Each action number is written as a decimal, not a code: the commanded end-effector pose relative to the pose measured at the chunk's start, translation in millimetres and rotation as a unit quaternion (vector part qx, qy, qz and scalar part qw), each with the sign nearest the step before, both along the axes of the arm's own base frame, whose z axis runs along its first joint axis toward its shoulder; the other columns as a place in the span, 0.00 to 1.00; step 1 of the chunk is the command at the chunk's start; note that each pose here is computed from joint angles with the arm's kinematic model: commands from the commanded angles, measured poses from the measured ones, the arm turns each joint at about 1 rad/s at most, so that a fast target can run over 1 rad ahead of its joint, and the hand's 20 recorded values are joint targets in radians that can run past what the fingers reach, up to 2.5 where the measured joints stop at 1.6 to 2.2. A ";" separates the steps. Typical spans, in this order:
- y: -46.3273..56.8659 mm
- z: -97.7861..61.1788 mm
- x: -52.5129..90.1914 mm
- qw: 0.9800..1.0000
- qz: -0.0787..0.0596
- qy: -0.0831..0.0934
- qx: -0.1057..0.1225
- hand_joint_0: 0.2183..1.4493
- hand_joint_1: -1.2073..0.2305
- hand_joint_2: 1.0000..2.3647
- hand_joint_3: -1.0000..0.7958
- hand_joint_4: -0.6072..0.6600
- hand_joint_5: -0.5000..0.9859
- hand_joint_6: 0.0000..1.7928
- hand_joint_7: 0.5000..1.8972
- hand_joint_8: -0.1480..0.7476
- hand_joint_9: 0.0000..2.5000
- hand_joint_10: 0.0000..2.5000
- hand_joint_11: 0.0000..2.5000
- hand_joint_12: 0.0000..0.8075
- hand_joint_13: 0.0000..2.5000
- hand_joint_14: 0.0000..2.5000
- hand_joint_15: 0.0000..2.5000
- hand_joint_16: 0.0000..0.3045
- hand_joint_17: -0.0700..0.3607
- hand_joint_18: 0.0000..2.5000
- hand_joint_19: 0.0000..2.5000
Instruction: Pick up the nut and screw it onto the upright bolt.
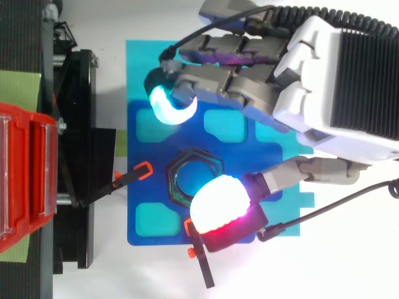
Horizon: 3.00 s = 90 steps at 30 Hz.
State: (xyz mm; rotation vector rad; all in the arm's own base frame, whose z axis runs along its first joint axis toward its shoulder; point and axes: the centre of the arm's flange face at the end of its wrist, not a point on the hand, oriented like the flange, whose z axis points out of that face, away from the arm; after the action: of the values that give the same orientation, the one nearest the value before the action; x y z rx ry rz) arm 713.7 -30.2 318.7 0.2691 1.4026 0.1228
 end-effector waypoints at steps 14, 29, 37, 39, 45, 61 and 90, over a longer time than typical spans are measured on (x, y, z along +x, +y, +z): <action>-11.8 38.1 9.1 1.000 0.014 0.013 -0.007 0.19 0.74 0.00 0.28 0.64 0.23 0.28 0.16 0.51 0.24 0.00 0.00 0.50 0.15 0.00 0.00 0.17 0.44 0.10 0.00; 3.8 -0.7 17.6 0.999 0.022 0.030 -0.012 0.16 0.84 0.00 0.28 0.60 0.21 0.28 0.09 0.43 0.05 0.00 0.00 0.49 0.00 0.00 0.00 0.20 0.48 0.00 0.00; 20.3 -4.1 17.3 0.999 0.033 0.037 -0.011 0.16 0.88 0.00 0.28 0.60 0.22 0.28 0.09 0.43 0.04 0.00 0.00 0.48 0.00 0.00 0.00 0.20 0.48 0.00 0.00; 28.6 -8.0 13.9 0.997 0.045 0.056 -0.014 0.16 0.88 0.00 0.28 0.59 0.22 0.28 0.09 0.43 0.05 0.00 0.00 0.48 0.00 0.00 0.00 0.20 0.48 0.00 0.00; 38.8 -8.6 12.5 0.996 0.064 0.060 -0.017 0.17 0.88 0.00 0.28 0.61 0.23 0.28 0.15 0.43 0.05 0.00 0.00 0.48 0.00 0.00 0.00 0.19 0.47 0.00 0.00; 43.6 -10.3 11.5 0.994 0.089 0.066 -0.020 0.17 0.85 0.00 0.28 0.65 0.23 0.28 0.19 0.45 0.07 0.00 0.00 0.47 0.00 0.00 0.00 0.17 0.44 0.00 0.00; 1.3 -10.1 9.9 0.994 0.084 0.067 -0.024 0.20 0.75 0.00 0.28 0.76 0.29 0.28 0.33 0.51 0.21 0.00 0.00 0.32 0.11 0.00 0.00 0.11 0.33 0.06 0.00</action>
State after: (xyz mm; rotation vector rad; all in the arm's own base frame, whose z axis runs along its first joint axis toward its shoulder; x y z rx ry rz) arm 724.4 -23.7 308.3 0.1229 1.5587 0.2127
